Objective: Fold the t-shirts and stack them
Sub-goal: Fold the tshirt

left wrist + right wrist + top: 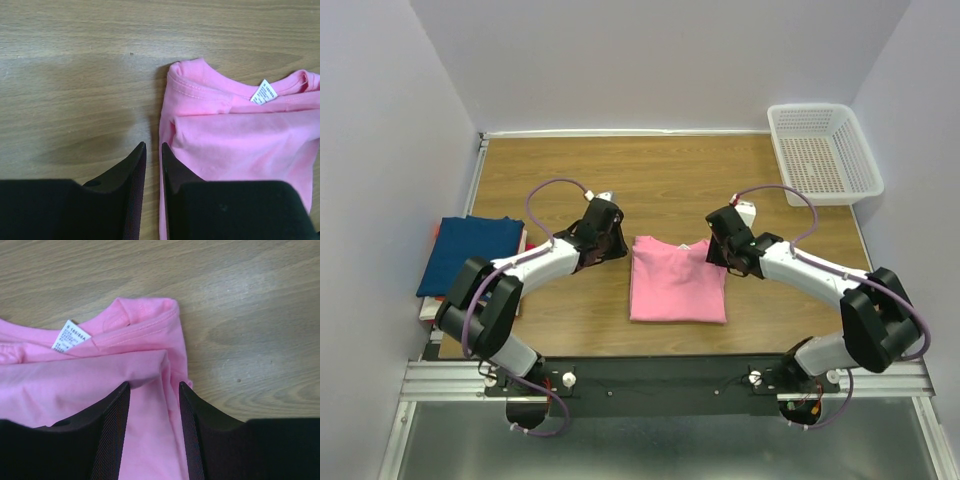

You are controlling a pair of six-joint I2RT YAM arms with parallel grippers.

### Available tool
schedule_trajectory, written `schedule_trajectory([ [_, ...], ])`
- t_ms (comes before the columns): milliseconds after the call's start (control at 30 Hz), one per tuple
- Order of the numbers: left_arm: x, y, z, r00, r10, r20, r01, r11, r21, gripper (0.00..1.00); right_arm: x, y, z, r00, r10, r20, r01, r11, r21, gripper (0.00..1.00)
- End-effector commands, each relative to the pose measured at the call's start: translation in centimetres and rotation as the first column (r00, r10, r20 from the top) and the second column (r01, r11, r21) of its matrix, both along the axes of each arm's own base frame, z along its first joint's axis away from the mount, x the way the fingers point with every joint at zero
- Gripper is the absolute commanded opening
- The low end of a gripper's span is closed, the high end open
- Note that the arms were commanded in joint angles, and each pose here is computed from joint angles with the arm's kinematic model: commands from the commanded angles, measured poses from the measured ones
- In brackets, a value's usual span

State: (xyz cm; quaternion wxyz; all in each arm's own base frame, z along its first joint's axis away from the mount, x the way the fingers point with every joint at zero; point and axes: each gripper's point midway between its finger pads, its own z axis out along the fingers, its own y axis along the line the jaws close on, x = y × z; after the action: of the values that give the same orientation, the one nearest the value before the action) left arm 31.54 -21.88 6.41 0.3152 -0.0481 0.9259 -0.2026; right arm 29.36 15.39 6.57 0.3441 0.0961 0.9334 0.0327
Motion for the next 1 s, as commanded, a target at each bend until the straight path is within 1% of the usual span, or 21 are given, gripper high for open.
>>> schedule_trajectory([
  [0,1.5,-1.0,0.5,0.999,-0.02,0.032,0.021,1.0,-0.02,0.26,1.7,-0.9,0.2,0.999,-0.038,0.01,0.039,0.998,-0.058,0.5],
  [333,1.8,-2.9,0.8,0.997,-0.07,0.028,0.073,0.993,-0.092,0.26,2.3,-0.2,0.4,0.999,-0.038,0.018,0.038,0.999,-0.03,0.5],
  [467,1.7,-3.0,0.9,0.997,-0.074,0.029,0.076,0.992,-0.099,0.26,2.3,-0.2,-0.1,0.999,-0.046,0.01,0.046,0.999,-0.025,0.47],
  [667,1.5,-2.7,1.0,0.997,-0.073,0.033,0.076,0.992,-0.096,0.25,2.8,-0.2,-0.2,0.998,-0.062,0.019,0.062,0.998,-0.012,0.4],
  [967,0.7,-0.5,1.8,0.997,-0.05,0.058,0.055,0.995,-0.084,0.2,2.3,-0.6,1.6,0.994,-0.081,0.068,0.079,0.996,0.032,0.41],
])
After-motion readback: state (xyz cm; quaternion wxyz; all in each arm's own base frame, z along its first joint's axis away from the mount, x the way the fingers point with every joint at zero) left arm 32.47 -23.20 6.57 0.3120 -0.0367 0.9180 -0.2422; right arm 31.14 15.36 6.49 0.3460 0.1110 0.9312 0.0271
